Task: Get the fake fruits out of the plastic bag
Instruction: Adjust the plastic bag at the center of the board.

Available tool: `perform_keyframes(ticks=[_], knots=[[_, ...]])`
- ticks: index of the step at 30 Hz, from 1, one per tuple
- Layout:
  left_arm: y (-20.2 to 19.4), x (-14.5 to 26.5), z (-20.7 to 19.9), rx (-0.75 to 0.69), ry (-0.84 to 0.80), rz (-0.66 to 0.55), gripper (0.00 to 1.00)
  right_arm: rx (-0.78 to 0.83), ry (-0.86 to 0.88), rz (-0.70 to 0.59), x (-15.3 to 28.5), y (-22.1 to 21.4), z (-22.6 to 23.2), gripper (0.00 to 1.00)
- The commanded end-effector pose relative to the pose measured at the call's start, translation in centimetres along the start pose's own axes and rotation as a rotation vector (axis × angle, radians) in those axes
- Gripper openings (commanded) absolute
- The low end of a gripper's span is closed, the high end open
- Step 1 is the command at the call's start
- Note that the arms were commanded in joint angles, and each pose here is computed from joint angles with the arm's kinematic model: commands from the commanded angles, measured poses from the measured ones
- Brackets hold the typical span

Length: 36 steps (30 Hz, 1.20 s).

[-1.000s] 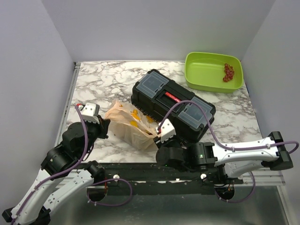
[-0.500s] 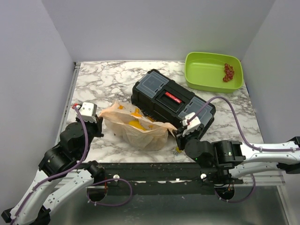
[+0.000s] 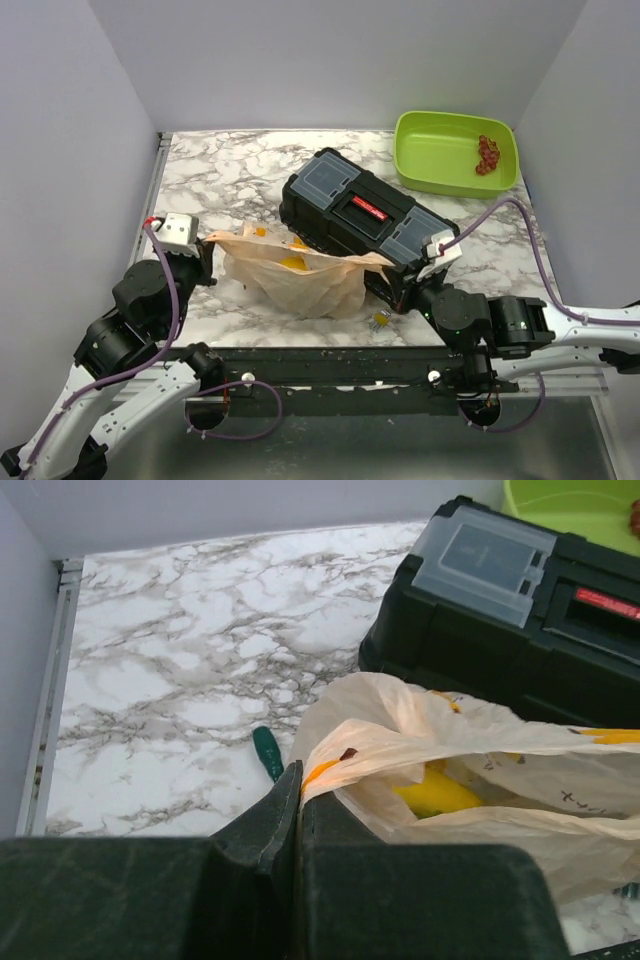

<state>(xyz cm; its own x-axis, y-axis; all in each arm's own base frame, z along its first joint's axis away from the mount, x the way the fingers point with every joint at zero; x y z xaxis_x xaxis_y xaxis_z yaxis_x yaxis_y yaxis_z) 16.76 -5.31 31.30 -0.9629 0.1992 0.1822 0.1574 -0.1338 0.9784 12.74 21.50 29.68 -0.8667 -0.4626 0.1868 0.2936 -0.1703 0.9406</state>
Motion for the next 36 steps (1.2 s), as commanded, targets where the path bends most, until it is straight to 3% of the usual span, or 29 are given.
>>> perform_keyframes(ticks=[1, 5, 7, 16, 21, 23, 30, 36], knots=[[8.1, -0.2, -0.8, 0.034, -0.056, -0.19, 0.0, 0.035, -0.001, -0.085, -0.8, 3.7, 2.4, 0.01], [11.8, -0.5, -1.5, -0.02, -0.097, -0.201, 0.0, 0.087, -0.022, -0.097, -2.0, 4.8, 3.7, 0.01], [11.6, -1.0, -2.0, -0.059, -0.114, -0.16, 0.0, 0.106, -0.045, -0.098, -2.4, 4.8, 3.4, 0.01], [3.4, -1.2, -3.9, -0.053, -0.215, -0.01, 0.0, 0.058, -0.04, -0.042, -1.7, 2.1, 1.0, 0.01], [3.2, -0.4, -3.3, -0.038, -0.201, -0.034, 0.0, 0.074, -0.061, -0.016, -1.4, 1.4, 0.2, 0.03], [3.6, -0.2, -3.3, -0.035, -0.206, -0.052, 0.0, 0.077, -0.064, -0.01, -1.4, 1.6, 0.4, 0.12], [4.0, -0.1, -4.1, -0.03, -0.254, -0.071, 0.0, 0.104, -0.013, 0.036, -2.2, 1.7, 3.1, 0.58], [3.0, -0.2, -4.3, -0.022, -0.263, -0.055, 0.0, 0.131, 0.086, 0.079, -2.4, 3.0, 6.5, 0.86]])
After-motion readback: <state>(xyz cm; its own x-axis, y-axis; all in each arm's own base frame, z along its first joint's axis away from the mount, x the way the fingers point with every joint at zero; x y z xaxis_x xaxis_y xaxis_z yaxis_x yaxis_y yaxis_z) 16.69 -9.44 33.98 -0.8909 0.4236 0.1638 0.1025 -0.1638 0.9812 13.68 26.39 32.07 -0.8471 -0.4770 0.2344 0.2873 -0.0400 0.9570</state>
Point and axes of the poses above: each gripper's point midway between its finger pads, its own x axis back along the fingers, its own z axis along the line the jaws close on, y = z × x, the point moved 2 cm from there along x, back along the fingers, and after that the axes turned 8 degrees about -x, right-handed, at the moved point
